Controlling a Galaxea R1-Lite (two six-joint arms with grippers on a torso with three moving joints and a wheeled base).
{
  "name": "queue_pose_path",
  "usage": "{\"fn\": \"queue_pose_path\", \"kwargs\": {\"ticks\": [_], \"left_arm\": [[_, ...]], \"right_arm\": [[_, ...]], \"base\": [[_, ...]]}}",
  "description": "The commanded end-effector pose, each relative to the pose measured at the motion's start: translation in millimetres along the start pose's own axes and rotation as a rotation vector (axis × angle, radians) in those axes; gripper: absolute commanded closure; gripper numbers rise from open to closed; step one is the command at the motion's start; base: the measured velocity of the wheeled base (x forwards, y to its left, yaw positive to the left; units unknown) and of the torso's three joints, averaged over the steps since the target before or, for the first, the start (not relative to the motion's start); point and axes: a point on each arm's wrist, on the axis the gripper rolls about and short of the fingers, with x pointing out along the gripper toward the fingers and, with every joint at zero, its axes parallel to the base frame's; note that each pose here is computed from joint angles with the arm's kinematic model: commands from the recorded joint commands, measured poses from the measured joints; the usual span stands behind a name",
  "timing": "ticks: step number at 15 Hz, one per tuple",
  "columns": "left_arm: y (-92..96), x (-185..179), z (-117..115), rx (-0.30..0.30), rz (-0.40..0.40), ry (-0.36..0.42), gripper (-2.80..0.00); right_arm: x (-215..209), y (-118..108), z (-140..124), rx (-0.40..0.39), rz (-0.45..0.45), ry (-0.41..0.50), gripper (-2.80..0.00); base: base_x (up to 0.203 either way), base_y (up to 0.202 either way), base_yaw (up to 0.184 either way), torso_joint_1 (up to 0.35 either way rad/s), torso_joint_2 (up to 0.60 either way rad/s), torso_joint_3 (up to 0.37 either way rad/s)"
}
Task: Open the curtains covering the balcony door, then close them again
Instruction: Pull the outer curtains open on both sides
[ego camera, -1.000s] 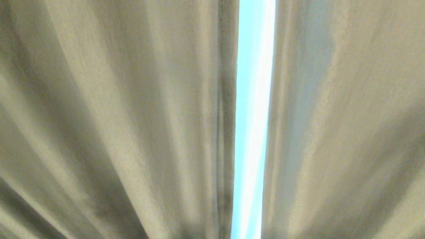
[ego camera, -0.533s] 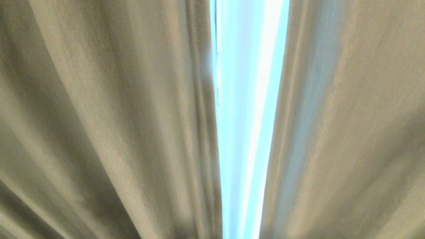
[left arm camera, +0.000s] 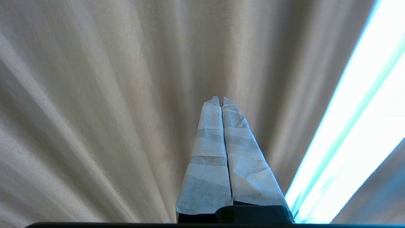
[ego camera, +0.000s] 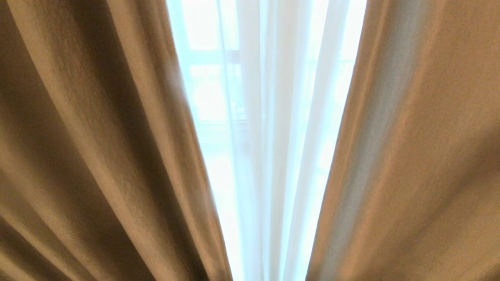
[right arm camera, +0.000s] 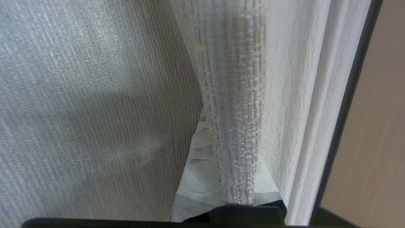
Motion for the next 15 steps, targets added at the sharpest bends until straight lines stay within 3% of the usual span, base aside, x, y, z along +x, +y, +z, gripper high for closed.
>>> {"fn": "queue_pose_path", "kwargs": {"ticks": [1,5,15], "left_arm": [[0.0,0,0,0.000,0.000,0.000,0.00],[0.0,0,0,0.000,0.001,-0.001,0.00],[0.0,0,0,0.000,0.000,0.000,0.00]], "right_arm": [[-3,5,5,0.001,0.021,-0.014,0.00],[-12,26,18,0.013,0.177,-0.035,0.00],[-70,130,43,0.193,0.639,-0.041,0.00]], "base": [[0.000,0.000,0.000,0.000,0.00,0.000],[0.000,0.000,0.000,0.000,0.00,0.000],[0.000,0.000,0.000,0.000,0.00,0.000]]}}
